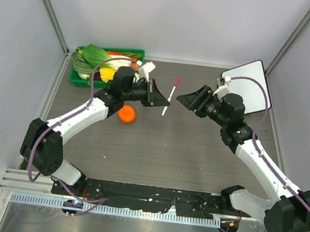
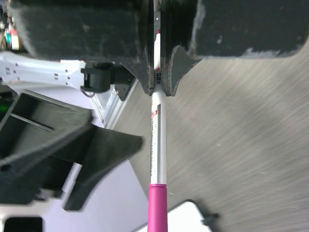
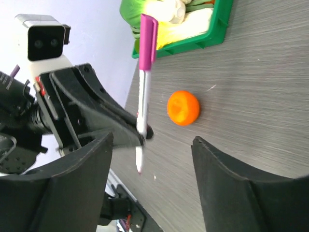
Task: Write a sentence on the whiteboard
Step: Pass from the right arm to the left, then pick up the whiteboard stand from the center of the board.
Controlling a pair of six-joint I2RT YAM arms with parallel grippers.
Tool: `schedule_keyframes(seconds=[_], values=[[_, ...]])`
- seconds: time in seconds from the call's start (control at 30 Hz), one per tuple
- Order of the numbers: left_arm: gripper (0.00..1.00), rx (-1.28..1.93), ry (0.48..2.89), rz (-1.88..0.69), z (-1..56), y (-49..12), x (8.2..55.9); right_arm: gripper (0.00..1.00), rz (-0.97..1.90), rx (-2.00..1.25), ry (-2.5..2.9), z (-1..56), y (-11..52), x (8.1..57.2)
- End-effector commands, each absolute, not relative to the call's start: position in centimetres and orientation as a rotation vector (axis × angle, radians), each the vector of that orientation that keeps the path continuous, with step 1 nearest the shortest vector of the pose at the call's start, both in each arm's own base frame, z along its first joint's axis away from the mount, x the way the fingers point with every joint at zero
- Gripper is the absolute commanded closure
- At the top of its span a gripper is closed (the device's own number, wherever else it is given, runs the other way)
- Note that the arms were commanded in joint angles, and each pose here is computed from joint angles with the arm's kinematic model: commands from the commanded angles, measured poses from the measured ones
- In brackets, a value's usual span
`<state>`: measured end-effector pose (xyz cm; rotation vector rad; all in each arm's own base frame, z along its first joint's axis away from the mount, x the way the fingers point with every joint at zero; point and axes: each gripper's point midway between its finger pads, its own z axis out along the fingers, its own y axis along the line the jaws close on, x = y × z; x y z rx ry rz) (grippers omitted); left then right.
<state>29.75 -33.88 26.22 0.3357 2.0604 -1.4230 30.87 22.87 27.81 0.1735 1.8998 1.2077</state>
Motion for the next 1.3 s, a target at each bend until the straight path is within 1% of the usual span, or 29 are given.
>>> schedule_keyframes(seconds=[0.0, 0.07, 0.17, 0.2, 0.23, 0.27, 0.3, 0.33, 0.37, 0.47, 0.6, 0.77, 0.83, 0.93, 1.1, 1.27], values=[[1.00, 0.190, 2.013, -1.400, 26.8, -28.9, 31.9, 0.22, 1.118, 0.118, 1.876, 29.0, 22.2, 31.4], [1.00, 0.116, 2.032, -1.377, 26.0, -26.5, 32.5, 0.16, 1.049, 0.137, 1.926, 27.6, 21.5, 31.7], [1.00, 0.014, 2.059, -1.310, 25.0, -22.6, 33.2, 0.11, 0.910, 0.170, 2.014, 25.0, 20.1, 32.2], [1.00, -0.018, 2.075, -1.279, 24.6, -21.4, 33.2, 0.11, 0.881, 0.180, 2.021, 25.0, 19.8, 32.5], [1.00, -0.049, 2.096, -1.242, 24.1, -20.1, 33.3, 0.11, 0.796, 0.212, 2.076, 23.3, 18.9, 32.8], [1.00, -0.068, 2.104, -1.202, 24.1, -19.0, 33.3, 0.10, 0.765, 0.220, 2.085, 23.3, 18.6, 33.0], [1.00, -0.080, 2.121, -1.158, 24.0, -18.0, 33.2, 0.10, 0.660, 0.248, 2.141, 21.4, 17.4, 33.3], [1.00, -0.102, 2.149, -1.095, 23.6, -17.0, 33.1, 0.10, 0.561, 0.296, 2.128, 21.5, 16.0, 34.2], [1.00, -0.101, 2.164, -1.023, 23.6, -16.1, 33.0, 0.09, 0.490, 0.291, 2.189, 19.8, 15.4, 34.1], [1.00, -0.069, 2.207, -0.857, 23.4, -14.3, 32.5, 0.09, 0.289, 0.304, 2.250, 18.4, 13.3, 34.9], [1.00, -0.046, 2.221, -0.737, 22.8, -12.9, 32.2, 0.08, 0.112, 0.331, 2.287, 16.8, 11.5, 36.1], [1.00, -0.047, 2.225, -0.643, 21.0, -11.6, 32.1, 0.07, 0.026, 0.420, 2.256, 16.6, 10.5, 37.4], [1.00, -0.051, 2.239, -0.621, 20.4, -11.3, 32.0, 0.05, 0.017, 0.491, 2.253, 16.1, 10.4, 37.8], [1.00, -0.043, 2.246, -0.603, 20.3, -11.1, 31.8, 0.05, 0.007, 0.610, 2.277, 14.4, 10.2, 38.1], [1.00, -0.046, 2.230, -0.569, 20.3, -10.5, 31.1, 0.09, -0.069, 0.756, 2.258, 12.9, 8.8, 38.9], [1.00, -0.060, 2.225, -0.562, 20.2, -10.3, 30.8, 0.17, -0.164, 0.887, 2.198, 12.2, 7.5, 40.1]])
